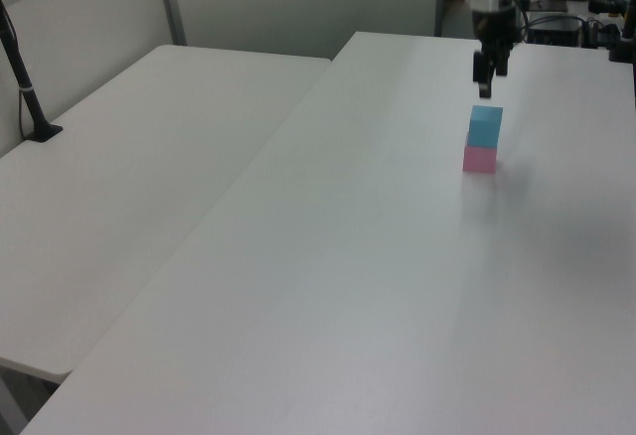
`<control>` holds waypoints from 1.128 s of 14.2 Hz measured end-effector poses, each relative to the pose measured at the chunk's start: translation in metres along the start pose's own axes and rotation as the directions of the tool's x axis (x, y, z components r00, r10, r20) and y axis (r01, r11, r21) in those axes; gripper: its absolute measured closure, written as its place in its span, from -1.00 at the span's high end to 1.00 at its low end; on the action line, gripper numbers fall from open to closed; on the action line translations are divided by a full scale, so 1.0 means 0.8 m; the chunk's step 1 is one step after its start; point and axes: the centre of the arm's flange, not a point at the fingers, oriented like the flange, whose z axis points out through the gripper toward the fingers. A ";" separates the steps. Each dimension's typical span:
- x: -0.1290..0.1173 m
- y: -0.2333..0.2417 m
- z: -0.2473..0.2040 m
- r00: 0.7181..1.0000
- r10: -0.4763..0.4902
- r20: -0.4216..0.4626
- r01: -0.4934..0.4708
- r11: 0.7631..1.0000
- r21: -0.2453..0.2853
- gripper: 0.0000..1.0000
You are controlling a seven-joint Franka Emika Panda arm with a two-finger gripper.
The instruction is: Put blue cube on pink cube
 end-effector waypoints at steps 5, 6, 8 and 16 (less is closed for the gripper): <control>0.002 0.007 -0.149 0.984 0.106 -0.141 -0.099 0.993 0.060 1.00; 0.001 0.009 -0.167 0.981 0.106 -0.163 -0.097 0.993 0.062 1.00; -0.001 0.013 -0.197 0.976 0.058 -0.208 -0.048 0.997 0.056 1.00; -0.012 0.024 -0.213 0.986 0.003 -0.165 0.005 0.999 0.043 1.00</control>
